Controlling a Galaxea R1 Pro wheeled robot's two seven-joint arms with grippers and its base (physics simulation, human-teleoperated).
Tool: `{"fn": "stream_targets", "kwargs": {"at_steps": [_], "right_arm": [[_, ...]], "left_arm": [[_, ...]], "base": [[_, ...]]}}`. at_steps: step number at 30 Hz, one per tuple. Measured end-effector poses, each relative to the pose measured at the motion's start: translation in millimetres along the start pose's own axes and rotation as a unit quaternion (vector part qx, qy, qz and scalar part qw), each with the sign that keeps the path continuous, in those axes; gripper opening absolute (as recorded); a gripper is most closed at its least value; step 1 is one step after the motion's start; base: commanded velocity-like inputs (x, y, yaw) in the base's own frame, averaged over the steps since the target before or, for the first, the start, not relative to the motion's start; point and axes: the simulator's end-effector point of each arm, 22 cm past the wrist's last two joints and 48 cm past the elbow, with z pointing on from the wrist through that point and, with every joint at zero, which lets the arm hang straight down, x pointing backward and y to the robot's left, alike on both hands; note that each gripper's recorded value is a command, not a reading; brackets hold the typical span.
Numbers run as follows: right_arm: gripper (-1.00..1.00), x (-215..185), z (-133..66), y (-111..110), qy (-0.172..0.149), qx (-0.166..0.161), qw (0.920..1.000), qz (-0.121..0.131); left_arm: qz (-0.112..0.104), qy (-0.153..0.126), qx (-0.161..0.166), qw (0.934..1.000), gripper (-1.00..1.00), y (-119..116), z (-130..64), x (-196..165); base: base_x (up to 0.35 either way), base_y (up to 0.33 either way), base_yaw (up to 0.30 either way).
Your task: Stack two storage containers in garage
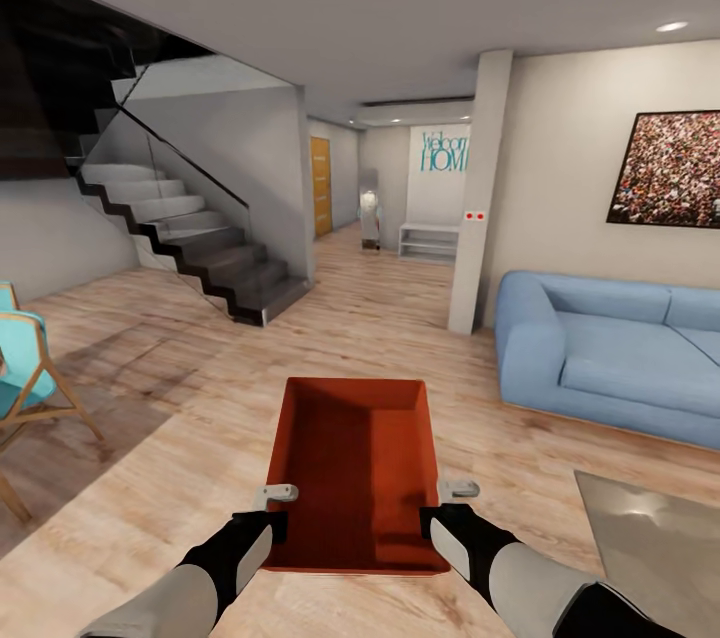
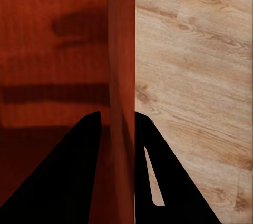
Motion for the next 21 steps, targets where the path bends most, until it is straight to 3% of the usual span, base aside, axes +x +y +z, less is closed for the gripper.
{"fn": "stream_targets", "kwargs": {"at_steps": [21], "right_arm": [[-1.0, 0.0, 0.0, 0.0, 0.0, 0.0, 1.0, 0.0]], "left_arm": [[0.0, 0.0, 0.0, 1.0, -1.0, 0.0, 0.0, 0.0]], "base": [[0.321, 0.0, 0.0]]}}
